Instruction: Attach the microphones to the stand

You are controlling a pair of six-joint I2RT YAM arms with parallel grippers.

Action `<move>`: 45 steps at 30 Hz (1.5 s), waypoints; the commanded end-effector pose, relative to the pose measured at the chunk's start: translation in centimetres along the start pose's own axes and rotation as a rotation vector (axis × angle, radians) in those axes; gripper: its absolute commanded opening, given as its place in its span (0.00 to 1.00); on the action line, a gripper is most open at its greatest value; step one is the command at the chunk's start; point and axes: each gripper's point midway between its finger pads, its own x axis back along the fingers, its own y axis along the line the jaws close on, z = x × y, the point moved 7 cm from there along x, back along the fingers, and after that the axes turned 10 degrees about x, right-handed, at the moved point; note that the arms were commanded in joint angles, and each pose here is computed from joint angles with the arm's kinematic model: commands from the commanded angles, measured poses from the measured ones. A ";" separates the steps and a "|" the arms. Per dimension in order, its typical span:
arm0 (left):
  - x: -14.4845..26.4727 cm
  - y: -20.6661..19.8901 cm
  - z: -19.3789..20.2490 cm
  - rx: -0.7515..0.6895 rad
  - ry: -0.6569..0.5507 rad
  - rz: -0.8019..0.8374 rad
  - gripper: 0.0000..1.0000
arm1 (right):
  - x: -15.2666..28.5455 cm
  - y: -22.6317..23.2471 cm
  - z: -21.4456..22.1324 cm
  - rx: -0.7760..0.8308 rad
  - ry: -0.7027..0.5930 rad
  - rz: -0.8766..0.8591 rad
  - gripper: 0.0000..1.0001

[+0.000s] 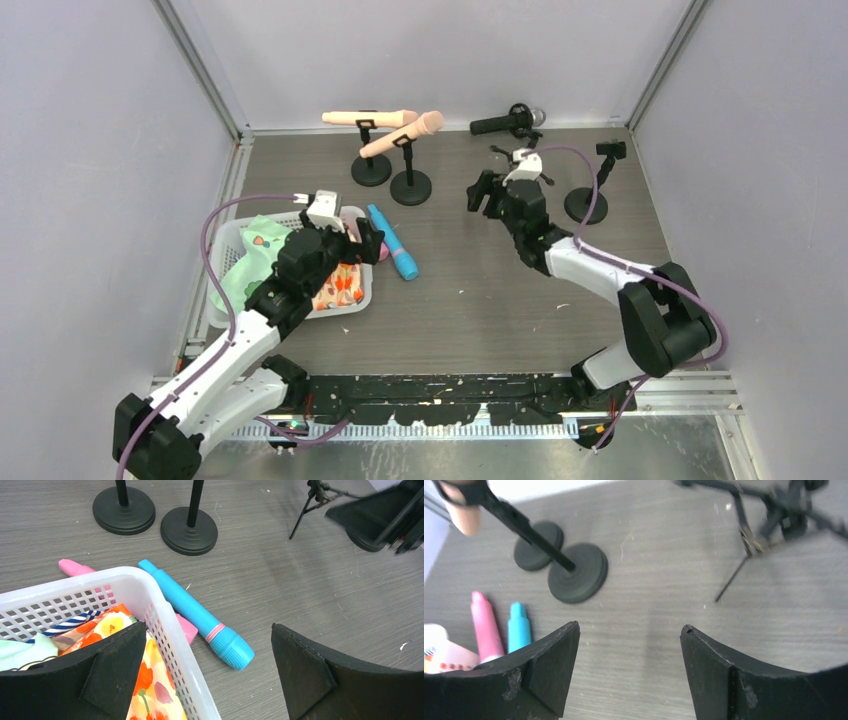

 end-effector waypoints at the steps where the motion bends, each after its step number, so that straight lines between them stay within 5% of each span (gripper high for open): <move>1: 0.6 -0.7 -2.1 0.015 -0.064 0.012 0.96 | 1.3 -0.1 -7.9 -0.016 -0.078 0.019 0.79; 10: 0.4 -1.1 -2.2 0.022 -0.044 0.031 0.95 | 0.4 -4.0 -16.5 -0.052 0.031 0.161 0.79; 17: 0.4 -1.2 -2.3 0.024 -0.020 0.025 0.95 | -4.6 -8.2 -17.9 0.026 0.191 0.280 0.79; 30: 1.0 -1.2 -1.8 0.054 -0.002 0.030 0.95 | -12.7 -16.0 -12.6 -0.018 0.428 0.437 0.75; 45: 1.0 -1.1 -1.3 0.060 0.022 0.032 0.95 | -17.3 -18.9 -7.1 -0.059 0.517 0.444 0.66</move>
